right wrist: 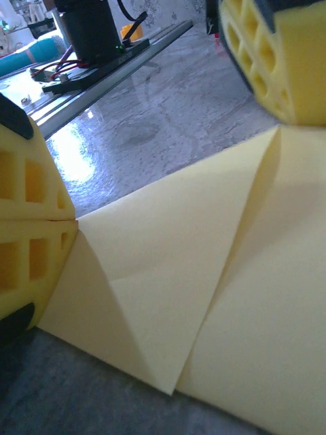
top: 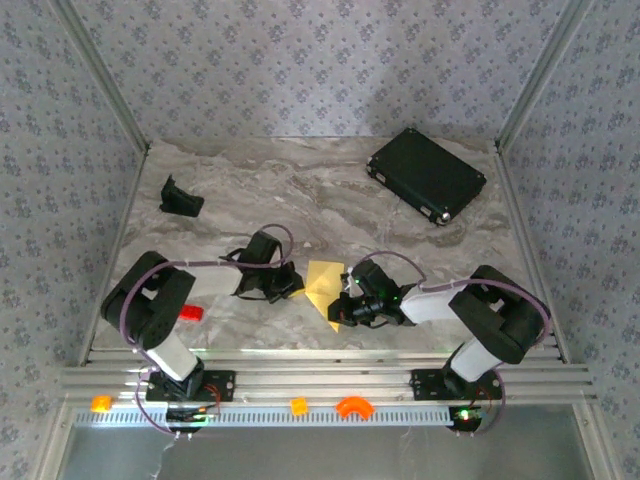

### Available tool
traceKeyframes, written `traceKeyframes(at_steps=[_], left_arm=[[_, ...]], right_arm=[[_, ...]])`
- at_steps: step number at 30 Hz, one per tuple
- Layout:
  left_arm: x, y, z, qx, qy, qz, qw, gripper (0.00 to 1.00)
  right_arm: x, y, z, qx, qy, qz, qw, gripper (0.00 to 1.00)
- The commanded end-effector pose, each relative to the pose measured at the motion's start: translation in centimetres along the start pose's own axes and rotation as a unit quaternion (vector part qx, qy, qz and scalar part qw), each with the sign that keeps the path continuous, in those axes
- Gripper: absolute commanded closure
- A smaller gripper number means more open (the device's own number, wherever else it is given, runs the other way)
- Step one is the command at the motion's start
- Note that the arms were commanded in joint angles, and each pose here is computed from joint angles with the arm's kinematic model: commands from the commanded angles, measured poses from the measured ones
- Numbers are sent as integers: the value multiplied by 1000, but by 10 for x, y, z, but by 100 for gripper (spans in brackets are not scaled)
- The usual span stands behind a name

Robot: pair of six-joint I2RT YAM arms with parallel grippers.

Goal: Fold a paper plane with a square sheet of paper (pick it up from the middle)

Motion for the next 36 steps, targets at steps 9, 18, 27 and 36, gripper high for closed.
traceKeyframes(at_steps=[9,18,27,36], left_arm=[[10,11,-46,21,-76,-30,996,94],[24,-22,-27,-23,-70,18,997,98],[31,-23,2,-84,-56,25,995,100],[29,-24,-2,-80,-53,22,995,100]], right_arm=[[20,2,-46,86,-37,33,995,100],[12,2,-30,63,-30,29,997,100],[3,13,30,12,57,3,998,99],[2,-11,1,54,28,28,998,96]])
Point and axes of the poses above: each hand's point on the last joint's axis, 136 mm out from that joint toward the fingers, its own y axis back along the fingers, its own z axis along the line the jaws close on, x = y × z, the point moved 4 cm from there along y, back along the fingers, and after that the axes turned 7 degrees about -y, right-handed, at the moved point
